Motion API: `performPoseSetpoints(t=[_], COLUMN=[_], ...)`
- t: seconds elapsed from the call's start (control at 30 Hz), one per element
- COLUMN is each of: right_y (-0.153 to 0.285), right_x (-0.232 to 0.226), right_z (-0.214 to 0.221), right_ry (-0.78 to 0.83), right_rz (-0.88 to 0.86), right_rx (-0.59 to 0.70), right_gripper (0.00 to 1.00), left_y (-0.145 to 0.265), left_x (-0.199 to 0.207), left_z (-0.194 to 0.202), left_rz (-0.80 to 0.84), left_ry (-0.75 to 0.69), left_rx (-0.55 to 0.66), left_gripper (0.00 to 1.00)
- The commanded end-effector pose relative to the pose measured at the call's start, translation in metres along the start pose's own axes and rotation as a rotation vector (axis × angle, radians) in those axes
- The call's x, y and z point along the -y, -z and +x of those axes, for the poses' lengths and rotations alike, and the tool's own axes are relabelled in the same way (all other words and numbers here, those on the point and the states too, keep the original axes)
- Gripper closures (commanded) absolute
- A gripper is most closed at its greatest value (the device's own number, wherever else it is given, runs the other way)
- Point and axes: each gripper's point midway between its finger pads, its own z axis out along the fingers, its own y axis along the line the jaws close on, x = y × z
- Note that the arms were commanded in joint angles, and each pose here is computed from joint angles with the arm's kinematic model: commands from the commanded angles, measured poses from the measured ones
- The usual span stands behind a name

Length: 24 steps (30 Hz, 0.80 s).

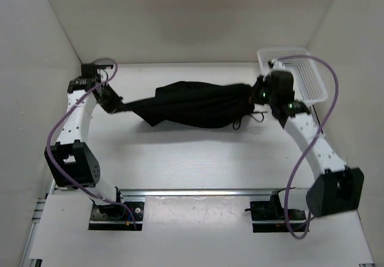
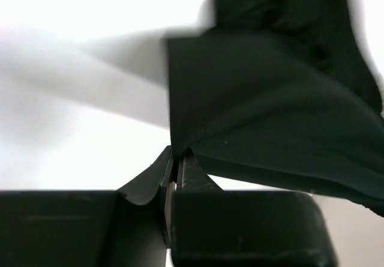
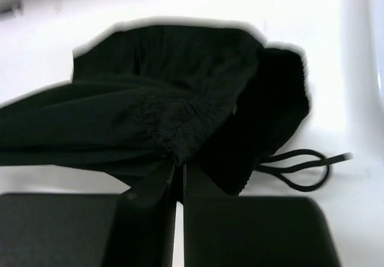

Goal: Fold and stack the shorts
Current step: Flatten the shorts out

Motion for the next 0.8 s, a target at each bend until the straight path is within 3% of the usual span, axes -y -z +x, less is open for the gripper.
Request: performPoseSetpoints(t=[0.0, 0.03, 0.07, 0.13, 0.33, 0.37, 0.57, 0.67, 0.7, 0.77], right_y=[0.012, 0.016, 0.022, 0.037, 0.059, 0.062, 0.072, 0.076, 0.075, 0.074], right_x=[0.031, 0.035, 0.046, 0.063, 0.062, 0.057, 0.035, 0.026, 0.026, 0.022], right_z=[0.063, 0.075, 0.092, 0.120, 0.145, 0.148, 0.176, 0.189, 0.193, 0.198], right_ry=[0.043, -0.009, -0.044, -0.118, -0.239, -0.256, -0.398, -0.506, -0.533, -0.538], right_rz=[0.014, 0.045, 0.090, 0.171, 0.214, 0.199, 0.138, 0.133, 0.144, 0.167], right_rx=[-0.045, -0.048, -0.078, -0.112, -0.228, -0.253, -0.388, -0.442, -0.448, -0.453], right_gripper=[1.00, 0.98, 0.86, 0.72, 0.71, 0.66, 0.27, 0.29, 0.41, 0.50], left_y=[-0.016, -0.023, -0.036, -0.047, -0.043, -0.042, -0.041, -0.044, -0.044, -0.045], left_x=[-0.027, -0.030, -0.048, -0.058, -0.056, -0.053, -0.047, -0.045, -0.045, -0.044], left_z=[0.032, 0.041, 0.060, 0.084, 0.091, 0.089, 0.092, 0.097, 0.097, 0.098], left_rz=[-0.048, -0.047, -0.086, -0.101, -0.090, -0.089, -0.077, -0.088, -0.088, -0.093], left_ry=[-0.001, -0.012, 0.003, -0.007, -0.032, -0.043, -0.073, -0.081, -0.081, -0.084], left_rx=[-0.038, -0.048, -0.100, -0.153, -0.139, -0.129, -0.132, -0.142, -0.142, -0.141], left_gripper=[0.90, 0.90, 0.90, 0.90, 0.90, 0.90, 0.90, 0.90, 0.90, 0.90])
